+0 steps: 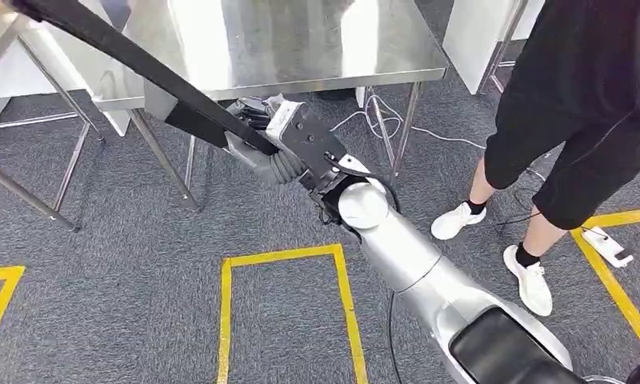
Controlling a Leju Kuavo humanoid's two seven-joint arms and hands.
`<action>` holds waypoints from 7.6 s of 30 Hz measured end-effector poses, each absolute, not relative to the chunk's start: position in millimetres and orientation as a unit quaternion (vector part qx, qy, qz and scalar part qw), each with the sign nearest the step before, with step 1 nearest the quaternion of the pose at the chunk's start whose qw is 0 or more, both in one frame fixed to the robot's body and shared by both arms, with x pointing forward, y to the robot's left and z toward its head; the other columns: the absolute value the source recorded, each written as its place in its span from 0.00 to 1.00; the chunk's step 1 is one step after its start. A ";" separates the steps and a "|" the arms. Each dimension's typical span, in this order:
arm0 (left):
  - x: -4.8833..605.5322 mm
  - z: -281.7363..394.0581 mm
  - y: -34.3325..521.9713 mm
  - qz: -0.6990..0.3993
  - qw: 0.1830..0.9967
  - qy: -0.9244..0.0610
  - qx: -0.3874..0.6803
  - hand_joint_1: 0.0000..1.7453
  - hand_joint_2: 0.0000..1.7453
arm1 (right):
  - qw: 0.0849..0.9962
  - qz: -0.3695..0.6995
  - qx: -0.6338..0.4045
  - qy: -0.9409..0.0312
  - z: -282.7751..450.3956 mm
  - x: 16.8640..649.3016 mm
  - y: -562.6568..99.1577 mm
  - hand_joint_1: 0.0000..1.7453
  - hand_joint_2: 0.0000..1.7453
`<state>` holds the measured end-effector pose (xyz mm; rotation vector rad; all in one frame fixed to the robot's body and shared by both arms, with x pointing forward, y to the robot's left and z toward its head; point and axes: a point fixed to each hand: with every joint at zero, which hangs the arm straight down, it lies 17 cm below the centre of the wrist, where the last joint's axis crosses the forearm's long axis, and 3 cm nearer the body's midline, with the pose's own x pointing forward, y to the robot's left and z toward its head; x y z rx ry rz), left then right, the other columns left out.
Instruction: Take the parts from the cabinet and place them on the table.
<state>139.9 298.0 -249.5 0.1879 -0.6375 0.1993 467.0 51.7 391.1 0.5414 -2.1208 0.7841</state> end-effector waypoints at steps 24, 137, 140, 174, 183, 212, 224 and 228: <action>143.5 -248.3 296.9 0.094 0.939 -0.316 0.096 0.00 1.00 | 0.407 0.314 0.210 -0.832 378.8 472.3 52.3 1.00 1.00; 149.5 -248.6 293.4 0.059 0.943 -0.315 0.087 0.00 1.00 | 0.490 0.382 -0.546 -0.562 173.4 603.6 -286.6 1.00 1.00; 149.6 -248.2 292.8 0.058 0.943 -0.318 0.084 0.00 1.00 | 0.514 0.373 -0.574 -0.516 156.9 599.5 -343.5 1.00 1.00; 146.3 -249.4 297.1 0.066 0.943 -0.311 0.099 0.00 0.00 | 0.563 0.303 -0.580 -0.505 131.9 572.5 -451.5 0.00 0.00; 145.5 -249.6 298.2 0.070 0.943 -0.310 0.101 0.00 0.00 | 0.568 0.280 -0.556 -0.539 137.8 577.9 -434.3 0.00 0.00; 137.3 -250.1 311.1 0.108 0.938 -0.303 0.131 0.00 0.00 | 0.282 -0.063 0.375 -0.881 326.5 316.4 -190.5 0.00 0.00; 135.7 -248.7 319.2 0.125 0.932 -0.304 0.150 0.00 0.00 | 0.242 -0.078 0.400 -0.880 344.7 284.3 -192.8 0.00 0.00; 137.1 -248.1 319.1 0.130 0.931 -0.303 0.157 0.00 0.00 | 0.249 -0.084 0.399 -0.879 344.7 292.2 -195.7 0.00 0.00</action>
